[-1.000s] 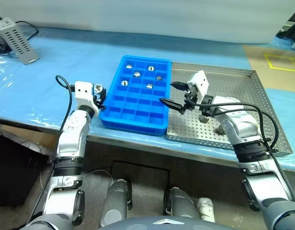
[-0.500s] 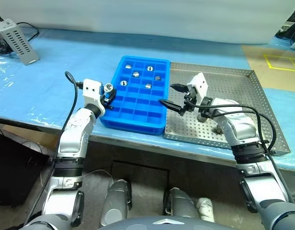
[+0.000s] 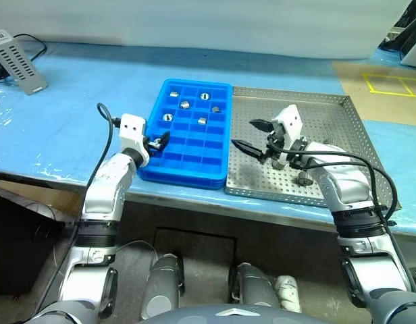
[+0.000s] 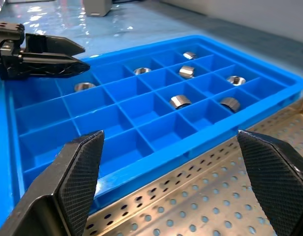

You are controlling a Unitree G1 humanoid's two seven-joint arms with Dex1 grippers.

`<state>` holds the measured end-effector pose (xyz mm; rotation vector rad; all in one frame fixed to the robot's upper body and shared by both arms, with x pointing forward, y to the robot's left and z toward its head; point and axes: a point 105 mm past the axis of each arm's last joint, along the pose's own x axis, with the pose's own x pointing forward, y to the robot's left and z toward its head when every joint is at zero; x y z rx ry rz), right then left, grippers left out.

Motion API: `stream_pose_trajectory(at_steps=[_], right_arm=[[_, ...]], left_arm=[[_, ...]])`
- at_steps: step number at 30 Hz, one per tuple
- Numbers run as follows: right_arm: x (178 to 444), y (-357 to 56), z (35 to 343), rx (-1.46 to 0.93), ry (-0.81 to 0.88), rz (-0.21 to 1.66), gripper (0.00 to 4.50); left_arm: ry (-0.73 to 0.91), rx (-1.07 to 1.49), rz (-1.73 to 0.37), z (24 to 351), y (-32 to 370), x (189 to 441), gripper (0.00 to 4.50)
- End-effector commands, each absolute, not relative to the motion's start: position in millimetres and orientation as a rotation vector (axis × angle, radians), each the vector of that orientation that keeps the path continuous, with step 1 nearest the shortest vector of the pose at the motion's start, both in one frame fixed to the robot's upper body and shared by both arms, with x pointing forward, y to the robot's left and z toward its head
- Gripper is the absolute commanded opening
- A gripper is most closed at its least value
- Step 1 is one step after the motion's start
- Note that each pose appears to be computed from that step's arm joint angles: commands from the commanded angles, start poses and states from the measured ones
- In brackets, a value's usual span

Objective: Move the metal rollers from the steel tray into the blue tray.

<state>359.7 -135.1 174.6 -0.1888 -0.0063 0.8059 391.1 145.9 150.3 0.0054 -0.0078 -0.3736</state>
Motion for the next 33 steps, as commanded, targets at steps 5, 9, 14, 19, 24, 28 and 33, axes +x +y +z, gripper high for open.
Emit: stream_pose_trajectory(at_steps=[5,9,14,19,24,28,33], right_arm=[[345,-191,189,-0.18,-0.038,0.515,4.5],[326,-216,178,-0.229,0.015,0.382,4.5],[287,-238,174,-0.163,0.062,0.303,4.5],[258,-254,173,-0.206,0.069,0.18,4.5],[240,-260,172,-0.184,0.072,0.12,4.5],[230,-265,171,-0.194,0.081,0.072,4.5],[226,-269,169,-0.199,0.092,0.053,4.5]], left_arm=[[-0.18,-0.037,-0.743,204,82,396,3.73],[-0.156,-0.007,-0.939,200,42,399,3.73],[-0.093,0.008,-1.156,185,-5,393,3.73],[-0.026,0.065,-1.258,168,-32,390,3.73],[0.028,0.134,-1.233,155,-40,396,3.73],[0.07,0.191,-1.169,146,-37,404,3.73],[0.064,0.2,-1.076,147,-26,416,3.73]])
